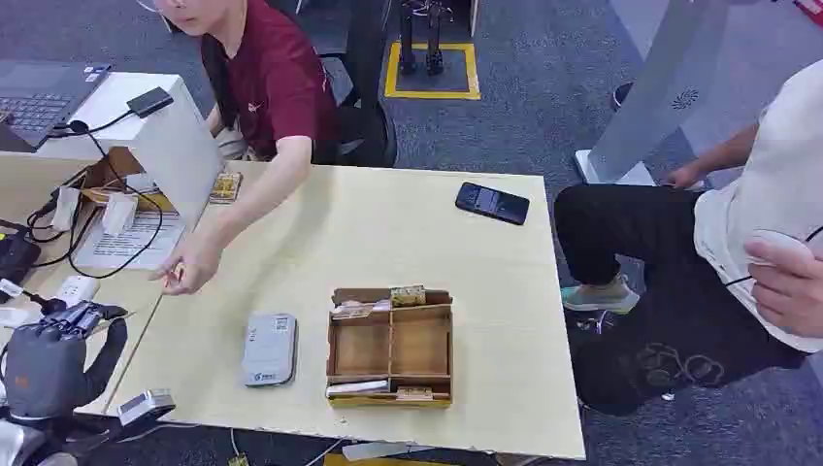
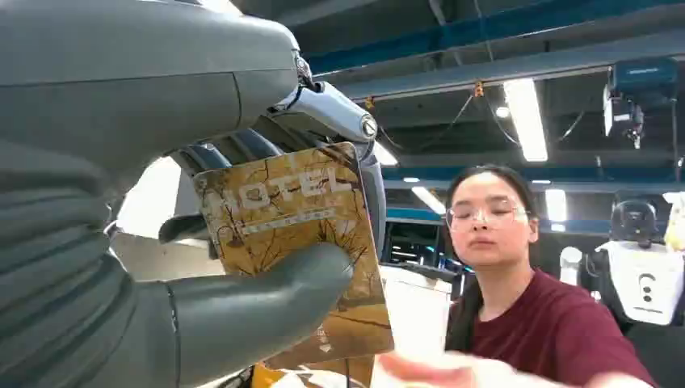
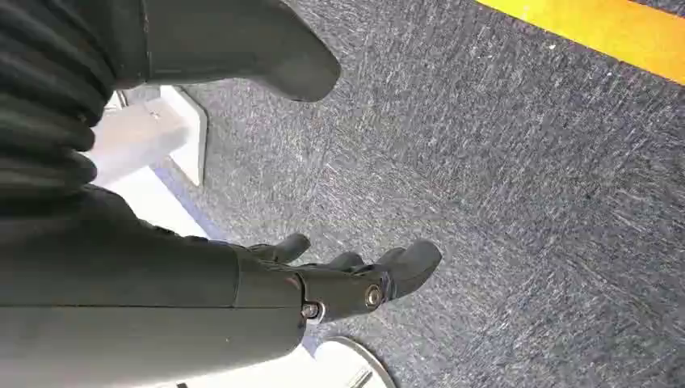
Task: Pass the card to the sensor for recognition and then transmit it.
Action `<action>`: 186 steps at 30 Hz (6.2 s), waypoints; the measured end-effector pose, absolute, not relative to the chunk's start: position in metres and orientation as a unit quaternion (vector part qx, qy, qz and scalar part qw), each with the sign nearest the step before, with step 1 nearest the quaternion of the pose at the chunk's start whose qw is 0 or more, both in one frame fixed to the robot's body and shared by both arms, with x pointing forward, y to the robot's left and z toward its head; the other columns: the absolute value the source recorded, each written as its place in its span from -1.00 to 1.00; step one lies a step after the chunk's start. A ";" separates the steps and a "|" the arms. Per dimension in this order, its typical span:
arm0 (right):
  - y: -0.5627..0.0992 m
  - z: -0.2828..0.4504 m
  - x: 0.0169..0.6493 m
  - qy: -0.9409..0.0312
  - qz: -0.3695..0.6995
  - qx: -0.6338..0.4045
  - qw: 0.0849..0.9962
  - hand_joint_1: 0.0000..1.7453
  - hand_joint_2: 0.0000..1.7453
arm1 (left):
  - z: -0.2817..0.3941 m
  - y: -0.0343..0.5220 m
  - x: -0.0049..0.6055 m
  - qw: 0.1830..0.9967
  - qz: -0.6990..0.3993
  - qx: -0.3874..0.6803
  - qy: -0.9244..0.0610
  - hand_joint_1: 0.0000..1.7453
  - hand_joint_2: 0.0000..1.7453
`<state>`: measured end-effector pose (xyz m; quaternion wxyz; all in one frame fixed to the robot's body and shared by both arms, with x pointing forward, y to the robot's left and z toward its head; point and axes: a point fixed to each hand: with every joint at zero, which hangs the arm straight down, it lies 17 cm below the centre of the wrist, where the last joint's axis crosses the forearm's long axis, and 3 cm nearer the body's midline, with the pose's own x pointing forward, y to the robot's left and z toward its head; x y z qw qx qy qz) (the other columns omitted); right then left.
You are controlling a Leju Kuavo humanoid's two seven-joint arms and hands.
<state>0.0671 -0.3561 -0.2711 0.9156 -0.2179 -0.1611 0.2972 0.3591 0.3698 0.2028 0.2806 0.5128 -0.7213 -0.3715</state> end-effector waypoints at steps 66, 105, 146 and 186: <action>-0.346 -0.274 0.053 -0.136 0.272 -0.221 0.927 -1.00 1.00 | 0.045 0.248 0.401 0.701 -0.242 0.191 -0.643 1.00 1.00; -0.343 -0.273 0.059 -0.150 0.284 -0.219 0.921 -1.00 1.00 | 0.027 0.228 0.395 0.729 -0.171 0.101 -0.655 1.00 1.00; -0.336 -0.272 0.079 -0.169 0.338 -0.204 0.903 -1.00 1.00 | 0.276 0.313 0.440 0.271 -0.187 0.481 -0.812 1.00 1.00; -0.338 -0.273 0.065 -0.163 0.331 -0.200 0.908 -1.00 1.00 | 0.230 0.216 0.377 0.311 -0.315 0.242 -0.864 -1.00 1.00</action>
